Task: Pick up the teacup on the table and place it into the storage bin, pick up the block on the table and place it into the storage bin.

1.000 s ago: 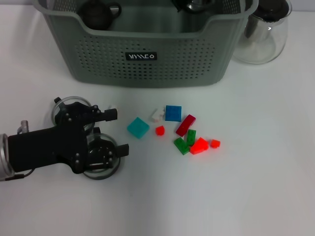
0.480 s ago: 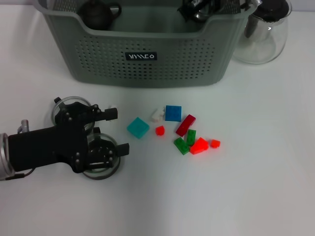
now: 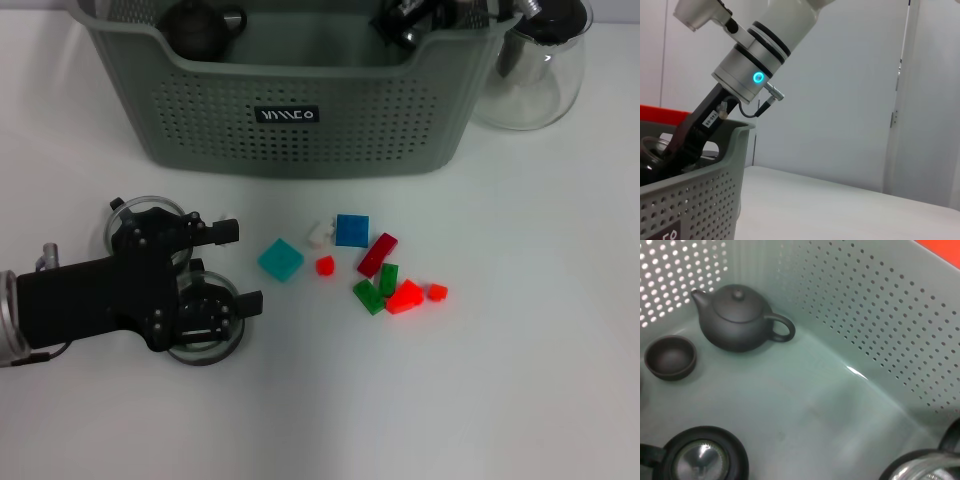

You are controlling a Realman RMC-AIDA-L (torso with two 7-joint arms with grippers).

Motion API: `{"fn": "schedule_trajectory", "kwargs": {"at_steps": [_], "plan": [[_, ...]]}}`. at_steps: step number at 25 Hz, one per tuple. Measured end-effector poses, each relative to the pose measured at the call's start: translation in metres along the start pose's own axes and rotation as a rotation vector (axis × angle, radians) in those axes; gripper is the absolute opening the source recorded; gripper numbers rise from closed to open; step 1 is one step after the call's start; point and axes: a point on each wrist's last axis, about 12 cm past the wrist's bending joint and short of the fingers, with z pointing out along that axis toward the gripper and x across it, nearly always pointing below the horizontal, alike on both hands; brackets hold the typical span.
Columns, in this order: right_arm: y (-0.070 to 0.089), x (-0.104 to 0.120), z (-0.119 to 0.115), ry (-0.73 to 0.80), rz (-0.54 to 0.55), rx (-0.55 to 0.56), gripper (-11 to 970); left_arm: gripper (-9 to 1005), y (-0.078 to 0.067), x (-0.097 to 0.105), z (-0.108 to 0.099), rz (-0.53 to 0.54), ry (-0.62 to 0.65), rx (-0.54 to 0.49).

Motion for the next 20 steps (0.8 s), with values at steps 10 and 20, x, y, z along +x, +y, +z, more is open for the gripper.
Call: {"fn": "schedule_trajectory", "kwargs": {"at_steps": [10, 20], "plan": [[-0.007, 0.003, -0.001, -0.017, 0.016, 0.014, 162, 825, 0.0, 0.0, 0.0, 0.0, -0.003, 0.003], [-0.037, 0.007, -0.084, -0.613, 0.186, -0.207, 523, 824, -0.003, 0.001, -0.002, -0.007, -0.006, -0.002]]}}
